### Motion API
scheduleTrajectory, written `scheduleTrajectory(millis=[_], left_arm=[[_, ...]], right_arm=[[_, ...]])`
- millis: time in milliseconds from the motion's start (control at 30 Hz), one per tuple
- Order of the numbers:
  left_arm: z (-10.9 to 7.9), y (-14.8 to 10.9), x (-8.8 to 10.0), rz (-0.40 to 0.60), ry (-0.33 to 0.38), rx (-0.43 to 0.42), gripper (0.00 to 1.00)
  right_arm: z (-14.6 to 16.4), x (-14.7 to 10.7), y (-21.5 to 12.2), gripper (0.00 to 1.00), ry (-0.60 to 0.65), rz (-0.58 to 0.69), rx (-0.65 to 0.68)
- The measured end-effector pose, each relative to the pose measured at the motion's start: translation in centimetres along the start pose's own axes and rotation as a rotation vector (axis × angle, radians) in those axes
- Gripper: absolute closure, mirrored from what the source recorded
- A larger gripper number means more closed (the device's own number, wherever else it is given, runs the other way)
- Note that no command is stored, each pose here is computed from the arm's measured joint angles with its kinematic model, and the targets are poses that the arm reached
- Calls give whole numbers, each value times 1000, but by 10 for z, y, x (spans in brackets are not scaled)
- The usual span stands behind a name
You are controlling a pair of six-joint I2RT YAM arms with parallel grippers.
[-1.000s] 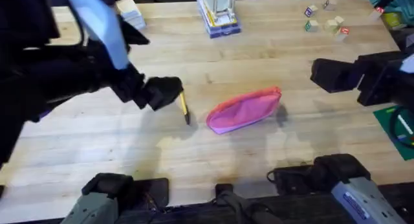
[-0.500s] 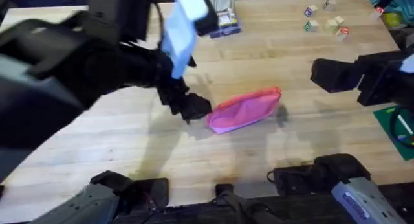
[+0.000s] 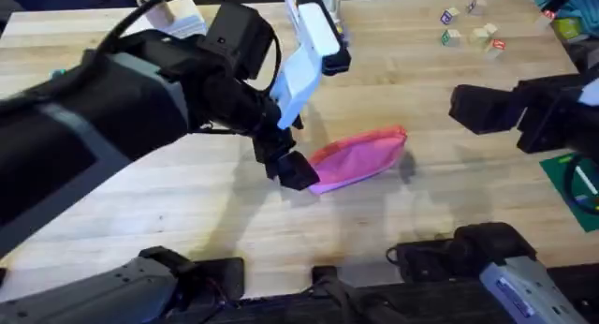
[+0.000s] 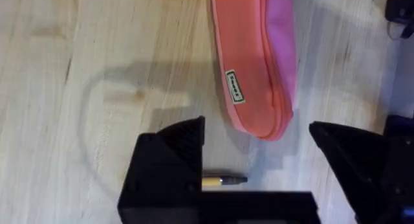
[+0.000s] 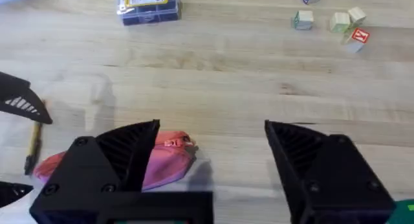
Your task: Unzip the bag, pick up the pens from the table one at a time and place them inside, then zip the bag closed.
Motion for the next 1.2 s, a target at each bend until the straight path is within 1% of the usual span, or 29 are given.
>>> scheduleTrajectory(millis=[200, 700, 933, 1200], left_arm=[[2, 9, -3, 13, -21, -36, 7], [5, 11, -2, 7, -15, -30, 7], [11, 29, -8, 37, -40, -71, 7], [9, 42, -9, 56, -33, -100, 7]], right_arm=[[0, 0, 0, 4, 0, 0, 0], [0, 0, 0, 3, 0, 0, 0], [0, 0, 0, 3, 0, 0, 0], [0, -1, 0, 3, 0, 7, 0]])
Point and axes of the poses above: each hand's point on the last joint's axis, 136 mm out from that joint toward the fingers, its own y axis out along the fingers, its own z axis along the line the jaws close on, x = y × z, the point moved 9 cm from there along -y, back along the fingers, and after that the axes turned 2 degrees about y, right-handed, at the moved point
